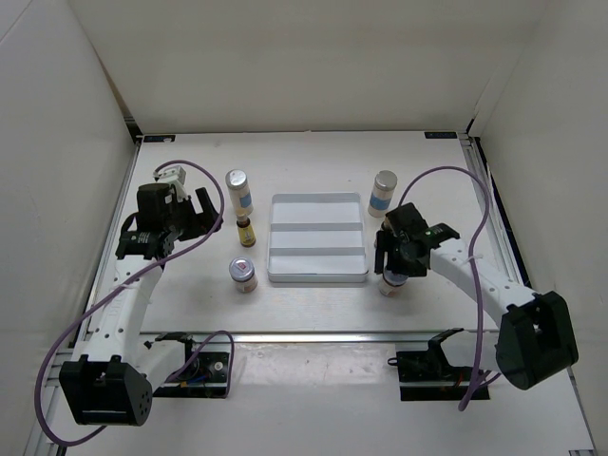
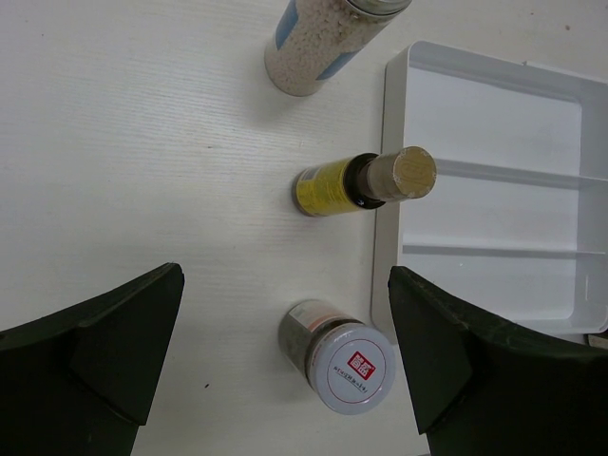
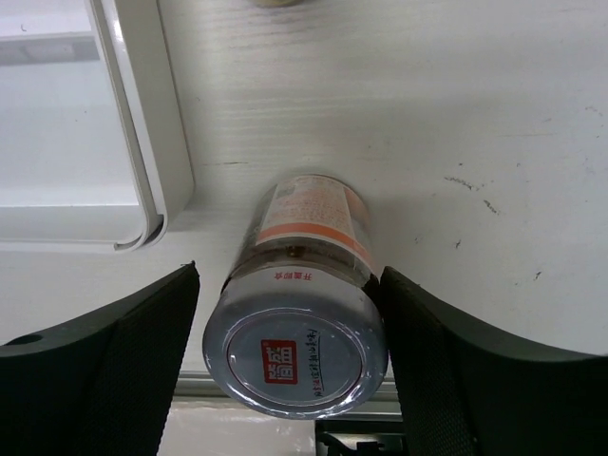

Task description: Organize the condiment bottles

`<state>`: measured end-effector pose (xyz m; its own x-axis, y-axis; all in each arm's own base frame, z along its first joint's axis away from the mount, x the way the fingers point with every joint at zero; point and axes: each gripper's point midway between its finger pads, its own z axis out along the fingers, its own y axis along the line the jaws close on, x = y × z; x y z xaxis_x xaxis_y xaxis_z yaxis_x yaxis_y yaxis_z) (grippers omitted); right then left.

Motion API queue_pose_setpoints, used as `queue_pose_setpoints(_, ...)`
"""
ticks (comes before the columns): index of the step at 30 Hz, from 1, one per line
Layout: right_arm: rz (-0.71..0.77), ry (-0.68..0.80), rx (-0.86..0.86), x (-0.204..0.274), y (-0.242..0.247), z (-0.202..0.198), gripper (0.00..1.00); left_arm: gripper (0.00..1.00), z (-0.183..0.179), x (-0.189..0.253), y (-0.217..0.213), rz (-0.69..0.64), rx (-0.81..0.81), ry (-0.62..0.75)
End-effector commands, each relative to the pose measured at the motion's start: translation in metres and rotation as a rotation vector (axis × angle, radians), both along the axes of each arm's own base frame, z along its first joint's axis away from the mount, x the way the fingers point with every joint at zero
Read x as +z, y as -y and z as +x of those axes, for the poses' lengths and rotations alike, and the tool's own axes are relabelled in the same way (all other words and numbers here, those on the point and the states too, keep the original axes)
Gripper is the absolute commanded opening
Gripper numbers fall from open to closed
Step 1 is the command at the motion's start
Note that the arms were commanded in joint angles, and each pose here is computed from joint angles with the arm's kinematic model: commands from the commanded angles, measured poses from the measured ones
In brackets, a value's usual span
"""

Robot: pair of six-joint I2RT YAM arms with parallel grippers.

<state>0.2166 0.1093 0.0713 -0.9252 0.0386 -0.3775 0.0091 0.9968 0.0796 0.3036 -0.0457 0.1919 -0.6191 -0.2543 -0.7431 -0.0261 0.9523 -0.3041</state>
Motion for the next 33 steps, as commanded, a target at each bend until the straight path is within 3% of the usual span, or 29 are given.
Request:
queue_pose_setpoints(1, 0.021, 0.005, -0.032, -0.001, -0.005, 0.002, 0.79, 1.00, 0.002, 0.019, -0.001, 0.008, 0.000, 0.050)
queue_pose_setpoints(6, -0.024, -0.024, -0.064, -0.008, 0.003, -0.001, 0.69, 1.00, 0.002, 0.019, -0.001, 0.008, 0.000, 0.050)
queue_pose_setpoints(7, -0.039, -0.027, -0.068, -0.008, 0.005, 0.000, 0.61, 1.00, 0.002, 0.019, -0.002, 0.013, 0.008, 0.050)
queue_pose_setpoints(9, -0.053, -0.025, -0.094, -0.005, 0.008, 0.000, 0.54, 1.00, 0.002, 0.019, -0.002, 0.013, 0.008, 0.050)
queue_pose_setpoints(13, -0.091, 0.051, -0.096, 0.019, 0.011, 0.005, 0.25, 1.00, 0.002, 0.019, -0.002, 0.013, 0.008, 0.050)
queue_pose_setpoints(16, -0.081, 0.164, -0.045, 0.052, 0.001, 0.012, 0.15, 1.00, 0.002, 0.019, -0.002, 0.013, 0.008, 0.050)
queue_pose_setpoints(21, -0.060, 0.280, 0.112, 0.094, -0.034, 0.019, 0.11, 1.00, 0.002, 0.019, -0.002, 0.013, 0.008, 0.050)
queue_pose_setpoints(23, -0.052, 0.305, 0.181, 0.107, -0.053, 0.021, 0.01, 1.00, 0.002, 0.019, -0.002, 0.013, 0.008, 0.050)
queue_pose_setpoints(33, -0.099, 0.226, 0.323, 0.070, -0.099, 0.047, 0.00, 1.00, 0.003, 0.016, -0.004, 0.019, 0.015, 0.041)
